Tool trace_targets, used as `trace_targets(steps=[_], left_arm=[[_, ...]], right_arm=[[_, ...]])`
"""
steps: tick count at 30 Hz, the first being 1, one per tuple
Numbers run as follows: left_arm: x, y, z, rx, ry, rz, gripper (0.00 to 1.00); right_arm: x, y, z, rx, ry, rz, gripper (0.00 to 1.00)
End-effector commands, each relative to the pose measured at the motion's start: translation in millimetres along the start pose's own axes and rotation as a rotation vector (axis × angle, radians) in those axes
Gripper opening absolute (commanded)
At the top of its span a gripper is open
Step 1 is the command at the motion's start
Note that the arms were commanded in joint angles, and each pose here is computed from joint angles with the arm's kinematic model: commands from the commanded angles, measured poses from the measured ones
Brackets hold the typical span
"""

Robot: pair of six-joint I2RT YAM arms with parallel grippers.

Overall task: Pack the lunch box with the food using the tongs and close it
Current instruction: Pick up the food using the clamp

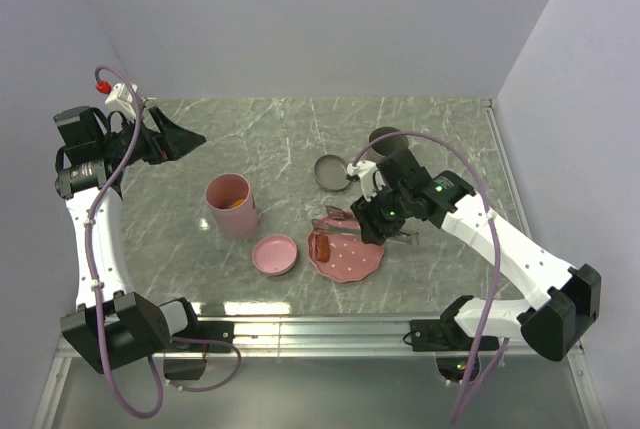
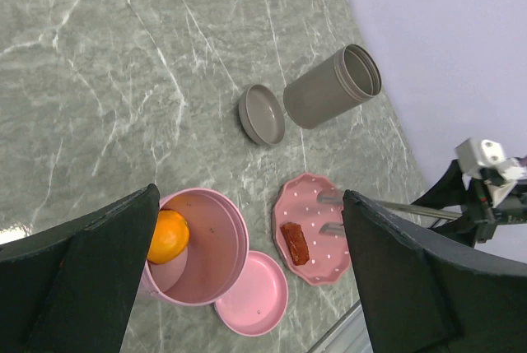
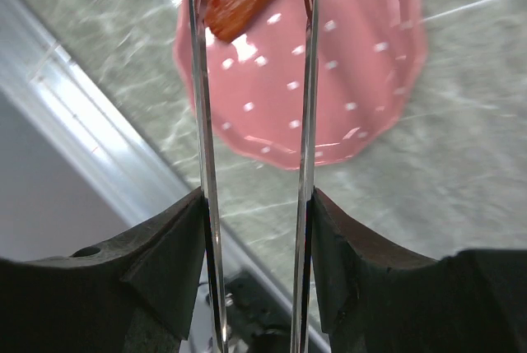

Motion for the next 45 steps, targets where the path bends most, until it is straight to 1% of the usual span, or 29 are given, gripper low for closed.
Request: trace_targets(steps=[1,4,8,10,15,18,22,25,30,34,45], left_arm=[[-1.0,3.6,-0.9,-0.008,-0.042,-0.003,0.99],[-1.8,4.0,-1.7,-0.008,-0.045,-0.008,1.00],[-3.1,4.5,-2.6,-0.009,-0.053,-0.005,0.99],[-1.5,4.3,-2.1,-0.008,-0.054,-0.004,0.99],[0.9,3.0,-1.6,-0.001,-0.046,-0.004,0.99],[-1.0,3.6,-2.0,-0.002,-0.054,-0.003,0.99],[-2.3,4.7,-2.0,-0.008,-0.065,0.002,0.99],[-1.8,5.7,-1.9,-0.016,-0.076,0.003,0.99],[2.8,4.6,-1.9,-0.010,-0.066,0.006,0.99],[3.3,3.2,0.0,-0.008,-0.059,0.002,0.99],[3.0,3.1,1.1,-0.011,-0.067,0.004,0.99]], right_arm=[[17.1,-8.1,15.6,-0.115,-0.047,0.105,0.57],[20.6,-14.5,15.2,-0.123,-0.064,0.140,0.57],[23.8,-14.0,7.3,-0.113,-0.104,0.150,0.57],[27.7,-10.9,7.3,-0.139,-0.126,0.165,0.56],[23.7,-4.1,5.2,-0.189,-0.173,0.148,0.56],[22.6,-4.9,5.2,-0.219,-0.189,0.170,0.54],[23.9,-8.9,10.0,-0.279,-0.210,0.231,0.52],[22.2,-10.0,7.4,-0.278,-0.231,0.237,0.51],[20.3,-12.4,-7.1,-0.212,-0.274,0.219,0.51],[20.0,-13.1,-11.7,-0.198,-0.287,0.216,0.52],[25.7,-31.3,-14.4,-0.233,-0.323,0.309,0.50]])
Point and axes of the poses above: each gripper's point midway between its finger pads, its own y axis back along the fingers, its own z axis along the line the jaws close on, x = y × z, the point moved 2 cm from there along y, back along the fingers, and after that the axes turned 15 degrees about -y, right-handed, at the moved point
